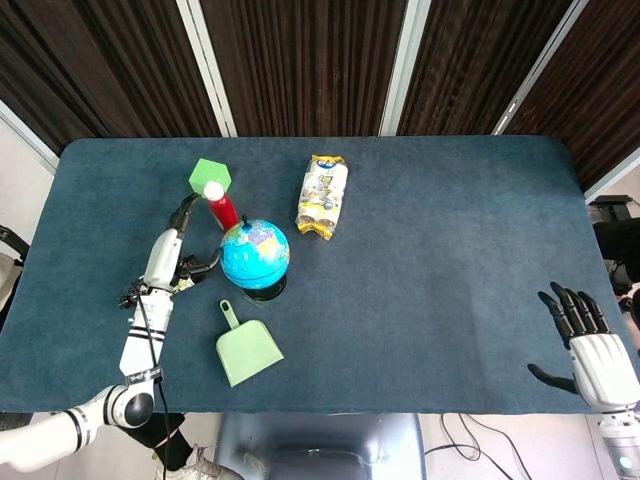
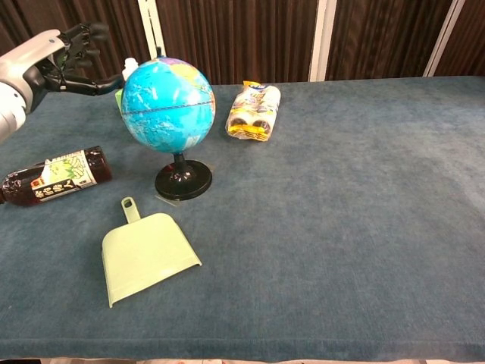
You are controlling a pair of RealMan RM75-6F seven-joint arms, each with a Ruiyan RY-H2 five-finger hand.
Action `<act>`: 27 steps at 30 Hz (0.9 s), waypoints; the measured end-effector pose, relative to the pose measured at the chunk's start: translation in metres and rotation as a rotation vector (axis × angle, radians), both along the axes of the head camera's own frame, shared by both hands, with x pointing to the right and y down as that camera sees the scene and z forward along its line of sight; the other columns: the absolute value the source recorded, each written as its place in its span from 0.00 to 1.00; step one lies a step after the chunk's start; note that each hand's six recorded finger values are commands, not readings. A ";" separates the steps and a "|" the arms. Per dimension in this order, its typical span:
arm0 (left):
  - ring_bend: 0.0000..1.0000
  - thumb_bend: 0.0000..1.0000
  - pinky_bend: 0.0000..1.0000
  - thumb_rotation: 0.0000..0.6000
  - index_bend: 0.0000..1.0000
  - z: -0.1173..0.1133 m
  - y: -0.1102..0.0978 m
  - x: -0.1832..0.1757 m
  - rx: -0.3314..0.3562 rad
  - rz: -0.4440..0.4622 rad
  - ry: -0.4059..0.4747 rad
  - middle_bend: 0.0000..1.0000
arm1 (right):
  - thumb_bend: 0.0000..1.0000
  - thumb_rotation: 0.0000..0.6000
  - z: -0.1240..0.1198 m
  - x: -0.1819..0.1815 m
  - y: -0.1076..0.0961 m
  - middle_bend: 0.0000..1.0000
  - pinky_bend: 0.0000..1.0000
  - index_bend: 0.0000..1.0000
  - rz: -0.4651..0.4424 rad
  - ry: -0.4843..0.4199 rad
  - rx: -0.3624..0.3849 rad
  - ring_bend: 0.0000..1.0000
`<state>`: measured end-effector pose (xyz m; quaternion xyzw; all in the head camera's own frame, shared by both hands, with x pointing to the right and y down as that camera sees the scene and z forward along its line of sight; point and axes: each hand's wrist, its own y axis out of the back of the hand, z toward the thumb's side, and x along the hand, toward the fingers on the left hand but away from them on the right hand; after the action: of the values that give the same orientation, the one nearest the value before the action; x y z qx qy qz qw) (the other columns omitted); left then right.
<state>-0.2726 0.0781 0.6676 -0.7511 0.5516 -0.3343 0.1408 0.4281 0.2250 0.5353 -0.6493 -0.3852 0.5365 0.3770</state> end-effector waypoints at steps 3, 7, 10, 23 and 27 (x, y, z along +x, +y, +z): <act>0.00 0.35 0.00 1.00 0.00 -0.010 0.006 -0.001 0.016 0.036 -0.009 0.00 | 0.11 1.00 0.000 -0.001 0.000 0.00 0.00 0.00 -0.003 0.000 -0.002 0.00; 0.00 0.36 0.00 1.00 0.00 -0.025 0.022 -0.004 0.038 0.121 -0.043 0.00 | 0.11 1.00 0.003 -0.006 0.004 0.00 0.00 0.00 -0.026 0.006 -0.015 0.00; 0.00 0.37 0.00 1.00 0.00 -0.045 0.048 -0.014 0.047 0.227 -0.089 0.00 | 0.11 1.00 0.007 -0.010 0.007 0.00 0.00 0.00 -0.043 0.015 -0.029 0.00; 0.00 0.37 0.00 1.00 0.00 -0.086 0.185 -0.107 0.112 0.385 -0.507 0.00 | 0.11 1.00 0.021 -0.022 0.011 0.00 0.00 0.00 -0.071 0.046 -0.058 0.00; 0.00 0.37 0.00 1.00 0.00 -0.091 0.195 -0.110 0.156 0.406 -0.542 0.00 | 0.11 1.00 0.024 -0.026 0.013 0.00 0.00 0.00 -0.081 0.054 -0.064 0.00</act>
<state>-0.3826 0.2733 0.5762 -0.7164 0.3575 -0.4435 0.4029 0.4024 0.2385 0.5591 -0.6614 -0.3308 0.5503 0.3876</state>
